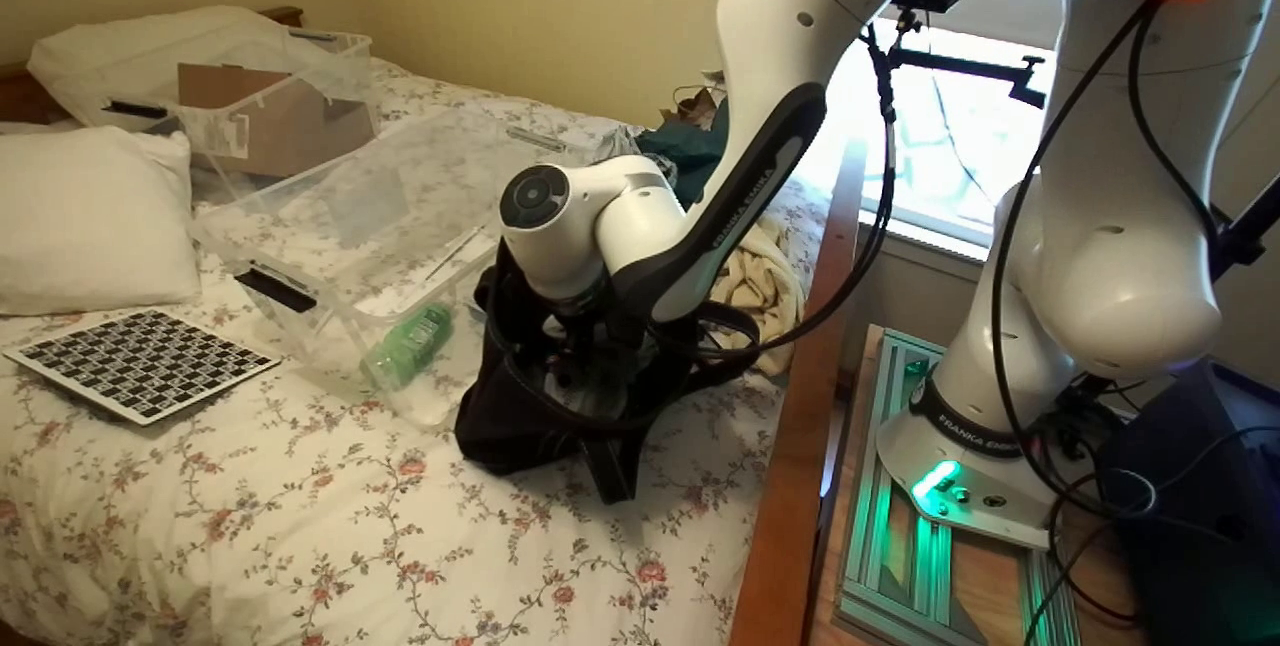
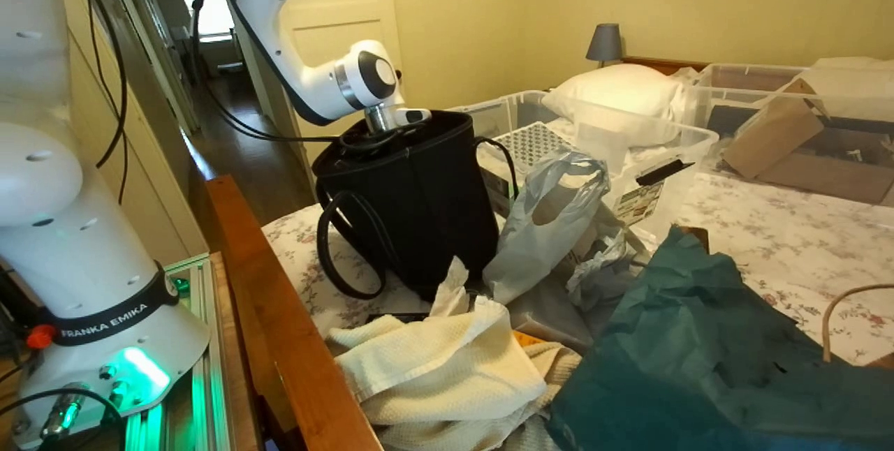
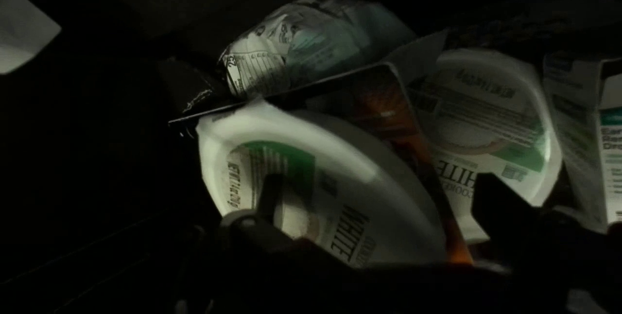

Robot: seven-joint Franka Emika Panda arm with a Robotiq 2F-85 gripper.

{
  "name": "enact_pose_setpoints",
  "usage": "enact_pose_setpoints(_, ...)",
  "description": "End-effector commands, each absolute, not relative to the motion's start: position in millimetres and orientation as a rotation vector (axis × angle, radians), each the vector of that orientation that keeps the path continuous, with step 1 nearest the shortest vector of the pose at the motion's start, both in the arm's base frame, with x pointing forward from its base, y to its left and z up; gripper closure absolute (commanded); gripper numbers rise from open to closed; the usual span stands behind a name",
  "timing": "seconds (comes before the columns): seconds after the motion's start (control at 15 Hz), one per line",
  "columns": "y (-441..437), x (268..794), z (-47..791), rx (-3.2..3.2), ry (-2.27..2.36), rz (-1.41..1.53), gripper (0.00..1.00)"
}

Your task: Take some items out of the bag and put them into the plastic box

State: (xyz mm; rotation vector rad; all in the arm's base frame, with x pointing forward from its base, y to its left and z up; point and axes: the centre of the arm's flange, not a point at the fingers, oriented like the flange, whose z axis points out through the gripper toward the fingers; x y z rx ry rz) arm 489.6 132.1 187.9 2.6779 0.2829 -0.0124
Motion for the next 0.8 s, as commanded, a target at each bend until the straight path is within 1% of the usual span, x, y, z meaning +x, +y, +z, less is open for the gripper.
enact_pose_setpoints(0.0, 137.6, 498.7, 173.0, 2.636, 0.244, 0.027, 0.26)
enact_pose_setpoints(0.13, 137.0, 499.7, 171.8, 2.625, 0.223, 0.038, 0.41)
enact_pose_setpoints(0.4, 140.2, 497.4, 177.4, 2.593, 0.179, 0.063, 0.66)
enact_pose_setpoints(0.53, 140.7, 492.3, 184.7, 2.561, 0.137, 0.079, 0.68)
enact_pose_setpoints(0.67, 138.6, 484.2, 197.4, 2.516, 0.083, 0.089, 0.77)
enact_pose_setpoints(0.73, 138.6, 480.4, 203.3, 2.5, 0.06, 0.092, 0.79)
